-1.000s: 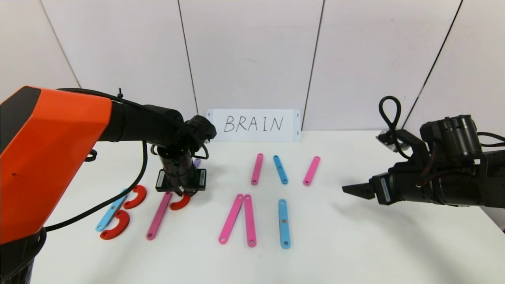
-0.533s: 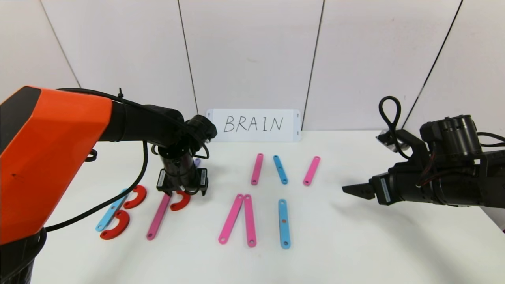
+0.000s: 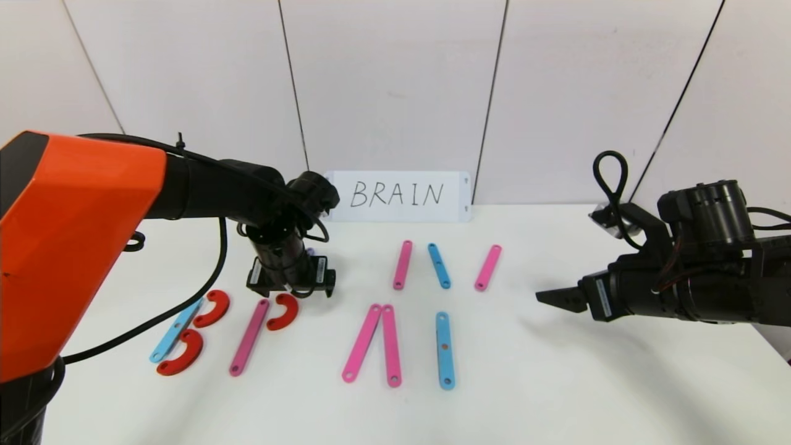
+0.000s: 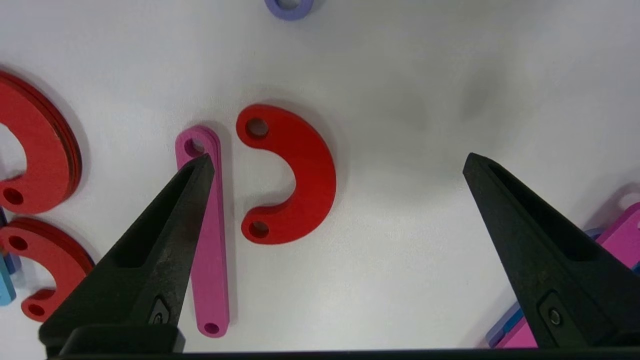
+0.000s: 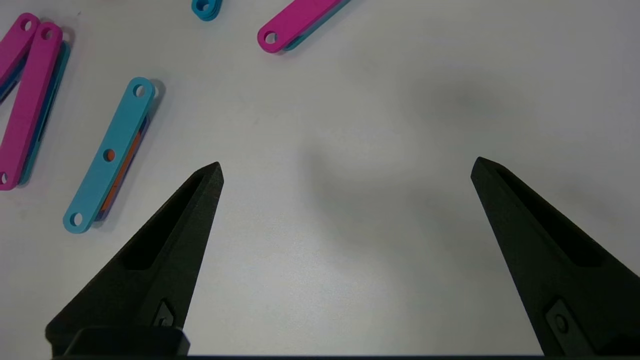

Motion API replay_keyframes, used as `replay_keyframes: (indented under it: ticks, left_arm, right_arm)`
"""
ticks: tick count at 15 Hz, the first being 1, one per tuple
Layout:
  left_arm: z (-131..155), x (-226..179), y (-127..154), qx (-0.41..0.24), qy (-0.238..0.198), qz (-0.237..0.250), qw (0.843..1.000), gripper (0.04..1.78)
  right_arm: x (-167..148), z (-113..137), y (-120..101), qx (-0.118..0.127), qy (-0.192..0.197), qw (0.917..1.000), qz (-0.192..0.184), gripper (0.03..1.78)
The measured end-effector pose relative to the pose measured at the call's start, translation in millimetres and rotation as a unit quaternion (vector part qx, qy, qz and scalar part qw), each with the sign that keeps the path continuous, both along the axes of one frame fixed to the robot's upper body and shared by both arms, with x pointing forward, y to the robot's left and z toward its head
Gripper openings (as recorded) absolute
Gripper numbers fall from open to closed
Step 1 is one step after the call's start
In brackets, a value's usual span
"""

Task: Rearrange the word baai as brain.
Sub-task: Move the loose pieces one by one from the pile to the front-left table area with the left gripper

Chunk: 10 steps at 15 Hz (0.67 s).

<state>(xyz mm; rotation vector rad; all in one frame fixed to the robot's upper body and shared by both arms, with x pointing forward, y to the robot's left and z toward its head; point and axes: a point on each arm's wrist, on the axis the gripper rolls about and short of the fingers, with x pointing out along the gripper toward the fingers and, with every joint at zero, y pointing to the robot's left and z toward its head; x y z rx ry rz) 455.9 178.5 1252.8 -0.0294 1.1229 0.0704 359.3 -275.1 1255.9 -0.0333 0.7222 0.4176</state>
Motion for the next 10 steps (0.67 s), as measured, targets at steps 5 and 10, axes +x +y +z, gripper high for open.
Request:
replay_keyframes:
  ticks: [5, 10]
  left_arm:
    - [20.6, 18.9, 26.7, -0.033, -0.051, -0.056, 0.997, 1.74]
    - [23.5, 42.4, 43.0, -0.055, -0.069, -0.067, 0.994, 1.74]
  right_arm:
    - [0.0, 0.0, 0.2, 0.000, 0.000, 1.0000, 0.000, 1.74]
    - [-0.5, -0.5, 1.0, 0.000, 0.001, 1.0000, 0.002, 1.74]
